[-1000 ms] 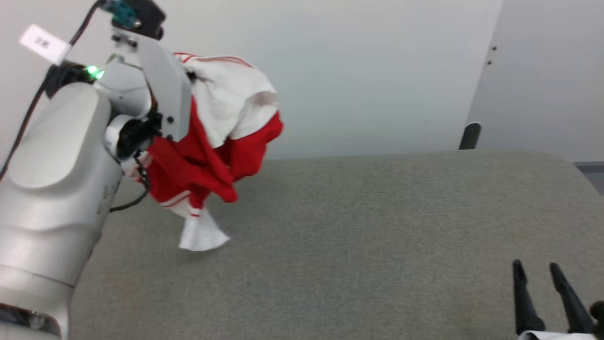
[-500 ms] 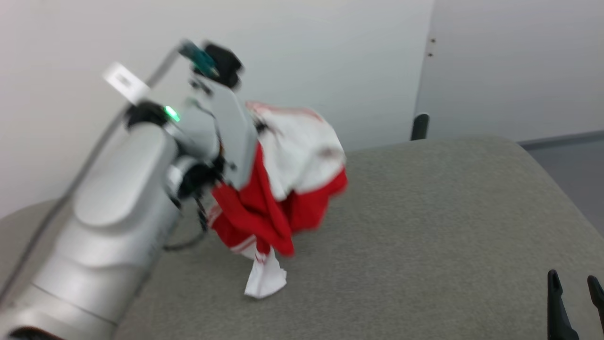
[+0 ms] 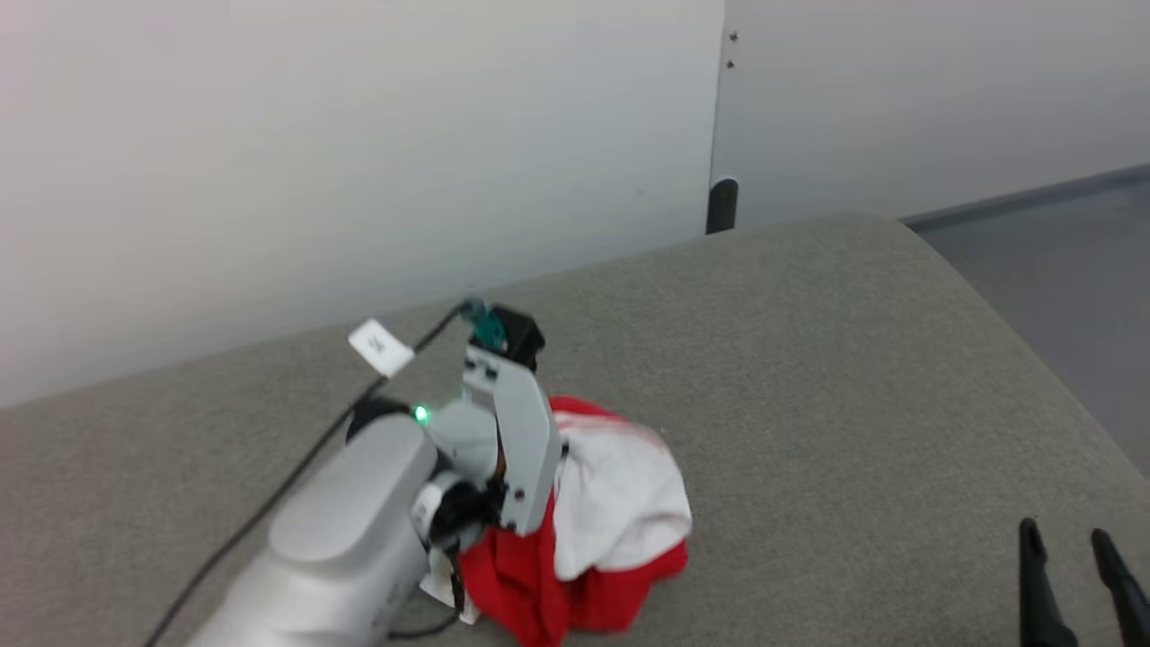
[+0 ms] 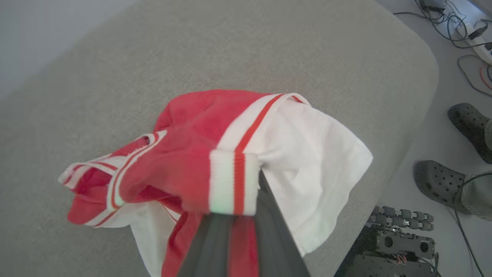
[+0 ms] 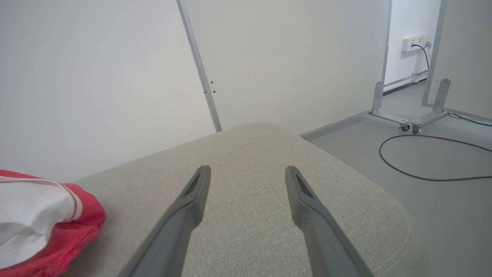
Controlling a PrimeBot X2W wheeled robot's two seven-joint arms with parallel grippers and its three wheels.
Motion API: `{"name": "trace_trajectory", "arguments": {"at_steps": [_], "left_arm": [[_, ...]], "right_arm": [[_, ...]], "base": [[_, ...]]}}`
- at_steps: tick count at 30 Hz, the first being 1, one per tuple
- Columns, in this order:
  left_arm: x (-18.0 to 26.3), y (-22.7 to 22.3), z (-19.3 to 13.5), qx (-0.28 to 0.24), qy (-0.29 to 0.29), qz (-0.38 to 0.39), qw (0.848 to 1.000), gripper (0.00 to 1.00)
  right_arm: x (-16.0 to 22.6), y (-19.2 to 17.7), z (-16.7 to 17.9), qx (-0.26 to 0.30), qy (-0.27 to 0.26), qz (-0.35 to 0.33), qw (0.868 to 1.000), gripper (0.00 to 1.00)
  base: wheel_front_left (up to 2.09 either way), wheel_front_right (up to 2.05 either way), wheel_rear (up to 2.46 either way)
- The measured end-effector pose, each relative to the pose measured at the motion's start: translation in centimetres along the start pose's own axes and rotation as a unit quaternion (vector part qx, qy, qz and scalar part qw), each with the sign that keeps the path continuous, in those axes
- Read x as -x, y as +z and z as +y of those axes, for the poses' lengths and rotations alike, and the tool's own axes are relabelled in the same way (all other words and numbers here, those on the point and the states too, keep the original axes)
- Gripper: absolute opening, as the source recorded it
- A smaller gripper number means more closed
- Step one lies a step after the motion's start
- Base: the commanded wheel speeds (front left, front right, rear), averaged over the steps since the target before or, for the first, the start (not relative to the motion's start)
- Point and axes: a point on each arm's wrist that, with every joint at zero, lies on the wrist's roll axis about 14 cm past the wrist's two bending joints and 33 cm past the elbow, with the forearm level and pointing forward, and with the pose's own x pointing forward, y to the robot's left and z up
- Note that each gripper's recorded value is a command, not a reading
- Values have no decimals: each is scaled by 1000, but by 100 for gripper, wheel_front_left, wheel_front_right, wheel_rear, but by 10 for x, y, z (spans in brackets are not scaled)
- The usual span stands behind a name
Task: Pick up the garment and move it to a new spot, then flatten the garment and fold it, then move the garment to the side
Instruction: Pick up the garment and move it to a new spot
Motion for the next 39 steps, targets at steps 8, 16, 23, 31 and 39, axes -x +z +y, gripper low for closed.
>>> {"name": "trace_trajectory", "arguments": {"at_steps": [8, 16, 23, 31, 39], "left_arm": [[-26, -36, -9, 23, -13, 43, 999, 49], [-16, -28, -9, 14, -10, 41, 999, 100], [11, -3, 3, -5, 12, -22, 1000, 100], [56, 23, 29, -12, 54, -141, 989, 100], [107, 23, 62, 8, 108, -264, 959, 100]], "right_arm": [[-4, -8, 4, -3, 2, 9, 1000, 100], [-10, -9, 17, -2, 23, 6, 1000, 100], [-17, -4, 40, -2, 61, -2, 998, 100], [-24, 0, 75, 5, 114, -10, 993, 100], [-27, -2, 107, 22, 163, -14, 986, 100]], "base": [[0, 0, 0], [0, 0, 0], [0, 0, 0], [0, 0, 0], [0, 0, 0]]}}
